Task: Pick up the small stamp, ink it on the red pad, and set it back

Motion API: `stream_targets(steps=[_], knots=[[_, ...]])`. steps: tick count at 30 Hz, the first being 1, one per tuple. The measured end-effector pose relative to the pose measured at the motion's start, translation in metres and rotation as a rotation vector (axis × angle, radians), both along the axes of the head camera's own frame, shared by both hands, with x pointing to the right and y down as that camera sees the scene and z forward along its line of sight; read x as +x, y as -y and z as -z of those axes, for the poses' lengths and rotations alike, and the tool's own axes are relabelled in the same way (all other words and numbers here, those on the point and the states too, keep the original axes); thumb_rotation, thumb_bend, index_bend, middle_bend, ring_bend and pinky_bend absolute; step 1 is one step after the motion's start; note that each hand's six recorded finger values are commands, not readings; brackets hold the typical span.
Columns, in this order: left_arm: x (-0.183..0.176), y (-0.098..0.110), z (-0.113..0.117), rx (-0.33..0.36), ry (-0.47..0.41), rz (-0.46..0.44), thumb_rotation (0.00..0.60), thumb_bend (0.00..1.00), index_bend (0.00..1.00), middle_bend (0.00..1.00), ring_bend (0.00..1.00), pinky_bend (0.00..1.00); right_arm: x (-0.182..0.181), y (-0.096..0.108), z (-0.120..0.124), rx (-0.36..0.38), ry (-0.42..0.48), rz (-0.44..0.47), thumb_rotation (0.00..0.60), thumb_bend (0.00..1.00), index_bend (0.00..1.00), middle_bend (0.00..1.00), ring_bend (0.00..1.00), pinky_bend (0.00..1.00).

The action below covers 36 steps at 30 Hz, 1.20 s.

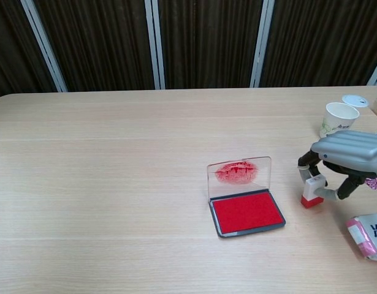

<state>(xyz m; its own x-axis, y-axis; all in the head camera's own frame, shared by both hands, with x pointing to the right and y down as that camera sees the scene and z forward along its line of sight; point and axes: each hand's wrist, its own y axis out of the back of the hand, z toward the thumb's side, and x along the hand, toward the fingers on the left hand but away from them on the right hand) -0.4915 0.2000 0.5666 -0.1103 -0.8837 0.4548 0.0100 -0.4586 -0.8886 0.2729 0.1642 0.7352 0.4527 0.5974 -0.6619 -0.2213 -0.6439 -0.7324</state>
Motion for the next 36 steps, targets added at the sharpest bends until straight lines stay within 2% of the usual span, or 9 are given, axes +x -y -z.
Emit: stream_targets(steps=[10,20,23,25,30,36], knots=[[0.0,0.0,-0.001,-0.003,0.002,0.0,0.6,0.0,0.0,0.0,0.0,0.0,0.003,-0.002,-0.001,-0.006,0.004,-0.004,0.6,0.26,0.44,0.56,0.84,1.0],[0.001,0.0,-0.001,-0.004,0.003,-0.001,0.6,0.0,0.0,0.0,0.0,0.0,0.003,-0.003,0.002,0.002,0.015,-0.004,0.6,0.23,0.41,0.54,0.84,1.0],[0.001,0.0,-0.001,-0.003,0.0,0.0,0.6,0.0,0.0,0.0,0.0,0.0,0.003,-0.001,0.005,0.011,0.023,-0.009,0.6,0.22,0.36,0.51,0.84,1.0],[0.001,0.0,0.0,-0.003,-0.004,0.001,0.6,0.0,0.0,0.0,0.0,0.0,0.003,0.001,0.01,0.023,0.034,-0.015,0.6,0.21,0.32,0.47,0.84,1.0],[0.003,0.0,0.002,0.0,-0.015,-0.006,0.6,0.0,0.0,0.0,0.0,0.0,0.002,0.009,0.029,0.068,0.092,-0.042,0.6,0.21,0.31,0.41,0.84,1.0],[0.006,0.0,0.006,0.011,-0.034,-0.013,0.6,0.0,0.0,0.0,0.0,0.0,0.009,0.017,0.071,0.143,0.178,-0.09,0.6,0.18,0.25,0.33,0.82,1.0]])
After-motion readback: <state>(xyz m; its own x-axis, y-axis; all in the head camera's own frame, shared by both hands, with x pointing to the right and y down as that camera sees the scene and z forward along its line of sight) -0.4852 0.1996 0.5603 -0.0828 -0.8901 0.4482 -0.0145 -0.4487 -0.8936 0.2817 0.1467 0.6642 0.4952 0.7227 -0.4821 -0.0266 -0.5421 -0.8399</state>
